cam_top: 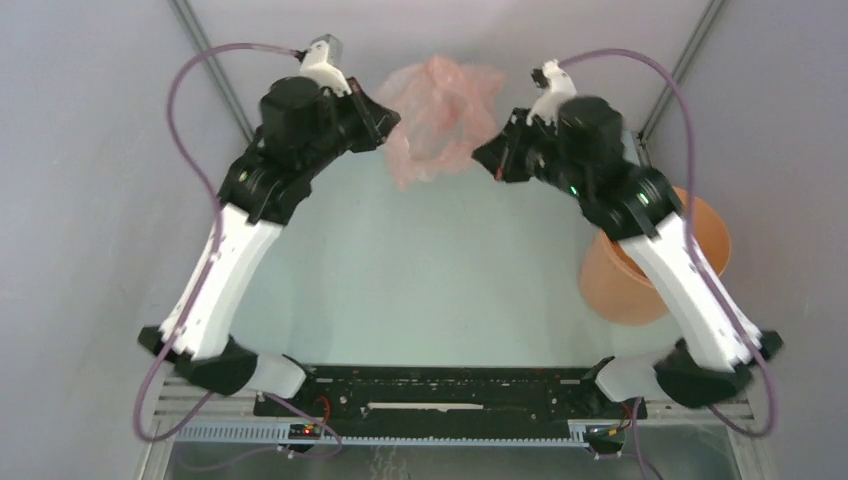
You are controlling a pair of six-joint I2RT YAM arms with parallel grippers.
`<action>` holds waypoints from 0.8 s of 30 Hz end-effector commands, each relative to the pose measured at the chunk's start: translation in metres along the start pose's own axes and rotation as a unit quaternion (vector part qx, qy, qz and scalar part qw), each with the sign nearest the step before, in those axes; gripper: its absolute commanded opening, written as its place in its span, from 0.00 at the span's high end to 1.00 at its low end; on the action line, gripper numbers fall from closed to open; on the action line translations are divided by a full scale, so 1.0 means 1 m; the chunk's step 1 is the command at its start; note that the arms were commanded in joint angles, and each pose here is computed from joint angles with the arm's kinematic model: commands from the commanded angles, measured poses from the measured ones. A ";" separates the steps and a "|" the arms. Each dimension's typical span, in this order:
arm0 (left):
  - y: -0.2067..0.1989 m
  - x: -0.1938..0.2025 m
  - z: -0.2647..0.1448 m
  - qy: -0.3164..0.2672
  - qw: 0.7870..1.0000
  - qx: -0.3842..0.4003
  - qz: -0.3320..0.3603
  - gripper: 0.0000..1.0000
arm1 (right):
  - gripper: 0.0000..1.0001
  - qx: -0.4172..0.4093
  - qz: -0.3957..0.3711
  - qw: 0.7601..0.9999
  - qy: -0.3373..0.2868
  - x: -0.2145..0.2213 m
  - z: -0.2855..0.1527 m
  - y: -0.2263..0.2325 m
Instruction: Put the trash bags into the trash bin
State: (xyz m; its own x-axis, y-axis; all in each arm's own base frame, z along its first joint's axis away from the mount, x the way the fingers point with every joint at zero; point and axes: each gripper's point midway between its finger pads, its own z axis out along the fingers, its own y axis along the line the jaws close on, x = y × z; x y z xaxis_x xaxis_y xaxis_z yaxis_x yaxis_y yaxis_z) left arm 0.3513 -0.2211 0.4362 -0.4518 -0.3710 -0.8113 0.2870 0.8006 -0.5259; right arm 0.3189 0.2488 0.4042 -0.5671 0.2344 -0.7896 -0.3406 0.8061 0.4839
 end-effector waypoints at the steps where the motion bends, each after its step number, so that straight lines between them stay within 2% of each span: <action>1: -0.055 -0.042 -0.098 -0.119 0.983 0.069 0.123 0.99 | 1.00 -0.121 -0.097 0.977 -0.144 -0.028 -0.109 0.069; 3: -0.028 -0.009 -0.094 -0.110 0.987 0.048 0.102 0.96 | 1.00 -0.125 -0.063 0.980 -0.142 -0.004 -0.101 0.054; 4: -0.004 0.013 -0.086 -0.093 0.992 0.018 0.078 0.97 | 1.00 -0.112 -0.042 0.986 -0.118 0.014 -0.089 0.037; 7: 0.072 0.111 -0.057 0.021 0.997 -0.071 0.013 1.00 | 1.00 -0.057 0.000 0.998 0.029 0.100 -0.041 -0.019; 10: 0.136 0.213 -0.053 0.147 0.977 -0.149 -0.048 1.00 | 1.00 0.010 0.011 0.988 0.156 0.181 -0.020 -0.064; 13: 0.167 0.278 -0.060 0.214 0.957 -0.178 -0.084 1.00 | 1.00 0.026 0.023 0.971 0.239 0.236 -0.016 -0.081; 15: 0.160 0.277 -0.058 0.207 0.960 -0.161 -0.097 1.00 | 1.00 0.012 0.022 0.966 0.258 0.247 -0.014 -0.077; 19: 0.126 0.221 -0.042 0.169 0.974 -0.114 -0.101 1.00 | 1.00 -0.014 0.029 0.967 0.255 0.226 -0.009 -0.057; 22: 0.085 0.144 -0.023 0.137 0.982 -0.067 -0.113 1.00 | 1.00 -0.033 0.039 0.975 0.216 0.170 -0.006 -0.034; 24: 0.041 0.072 -0.022 0.086 0.992 -0.010 -0.097 1.00 | 1.00 -0.062 0.033 0.984 0.163 0.109 -0.019 -0.004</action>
State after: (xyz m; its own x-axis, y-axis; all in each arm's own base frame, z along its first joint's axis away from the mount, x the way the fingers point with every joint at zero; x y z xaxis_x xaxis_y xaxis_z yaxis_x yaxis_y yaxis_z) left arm 0.2620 -0.1775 0.2039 -0.7884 -0.3628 -0.4967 -0.0694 0.8548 -0.5143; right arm 0.2137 0.2464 0.2054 -0.8980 -0.0211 -0.4394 -0.2689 0.8167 0.5105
